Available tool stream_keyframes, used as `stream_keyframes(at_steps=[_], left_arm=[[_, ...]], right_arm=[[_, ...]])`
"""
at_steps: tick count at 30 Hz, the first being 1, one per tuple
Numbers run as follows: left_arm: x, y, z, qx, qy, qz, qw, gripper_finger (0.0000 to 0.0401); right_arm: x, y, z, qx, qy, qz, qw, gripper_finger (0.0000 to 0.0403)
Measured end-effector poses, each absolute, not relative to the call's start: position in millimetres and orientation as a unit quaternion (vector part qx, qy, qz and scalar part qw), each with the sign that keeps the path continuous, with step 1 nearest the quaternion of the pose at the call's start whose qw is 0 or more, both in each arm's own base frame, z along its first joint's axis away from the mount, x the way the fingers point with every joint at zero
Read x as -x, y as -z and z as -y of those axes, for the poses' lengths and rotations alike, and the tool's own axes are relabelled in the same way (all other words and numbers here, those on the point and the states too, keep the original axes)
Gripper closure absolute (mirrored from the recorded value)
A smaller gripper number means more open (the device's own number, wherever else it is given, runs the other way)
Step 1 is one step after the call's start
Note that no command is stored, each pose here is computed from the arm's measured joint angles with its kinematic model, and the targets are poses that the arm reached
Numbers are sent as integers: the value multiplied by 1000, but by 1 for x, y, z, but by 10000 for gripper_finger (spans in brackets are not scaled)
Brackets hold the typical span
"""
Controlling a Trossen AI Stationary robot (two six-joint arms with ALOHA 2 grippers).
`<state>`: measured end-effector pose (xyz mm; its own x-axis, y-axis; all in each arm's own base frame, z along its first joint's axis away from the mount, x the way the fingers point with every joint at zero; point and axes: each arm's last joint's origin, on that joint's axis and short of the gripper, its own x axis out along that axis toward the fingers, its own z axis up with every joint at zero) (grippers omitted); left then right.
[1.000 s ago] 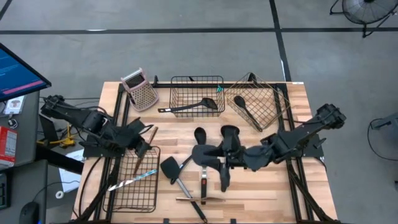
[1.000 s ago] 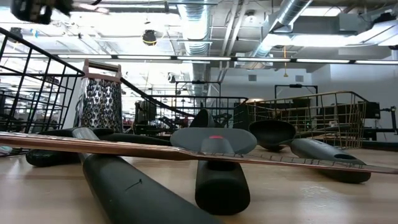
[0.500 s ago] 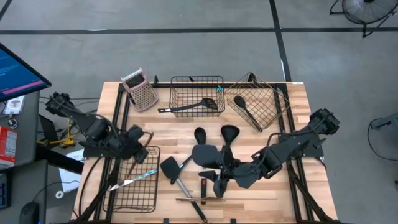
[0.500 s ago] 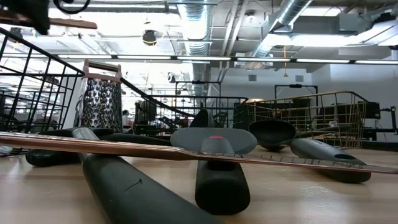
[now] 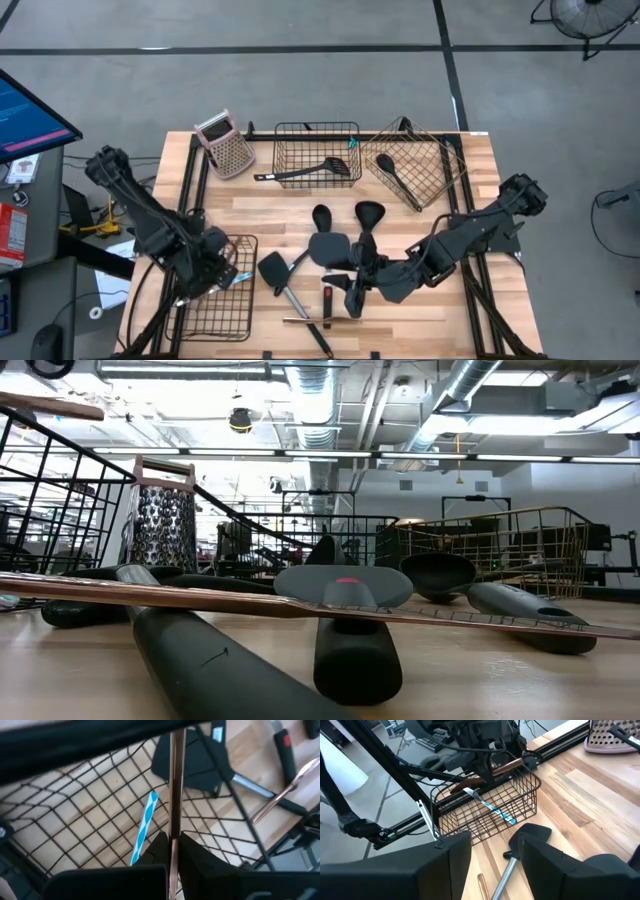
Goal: Pick & Place Kitchen Items
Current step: Put the top brown table knife into the bottom wire basket
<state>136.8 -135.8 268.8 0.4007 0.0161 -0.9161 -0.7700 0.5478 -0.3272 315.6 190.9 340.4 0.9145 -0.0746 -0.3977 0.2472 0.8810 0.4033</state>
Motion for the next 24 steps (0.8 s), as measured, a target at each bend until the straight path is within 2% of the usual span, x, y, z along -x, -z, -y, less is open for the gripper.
stream_keyframes(at_steps=[16, 24], left_arm=[[-149, -236, 160, 337, -317, -515, 722, 401], [-146, -207, 159, 332, -321, -547, 698, 401]], right_arm=[[-316, -340, -190, -221, 86, -192, 952, 242], [-316, -340, -190, -221, 86, -192, 952, 241]])
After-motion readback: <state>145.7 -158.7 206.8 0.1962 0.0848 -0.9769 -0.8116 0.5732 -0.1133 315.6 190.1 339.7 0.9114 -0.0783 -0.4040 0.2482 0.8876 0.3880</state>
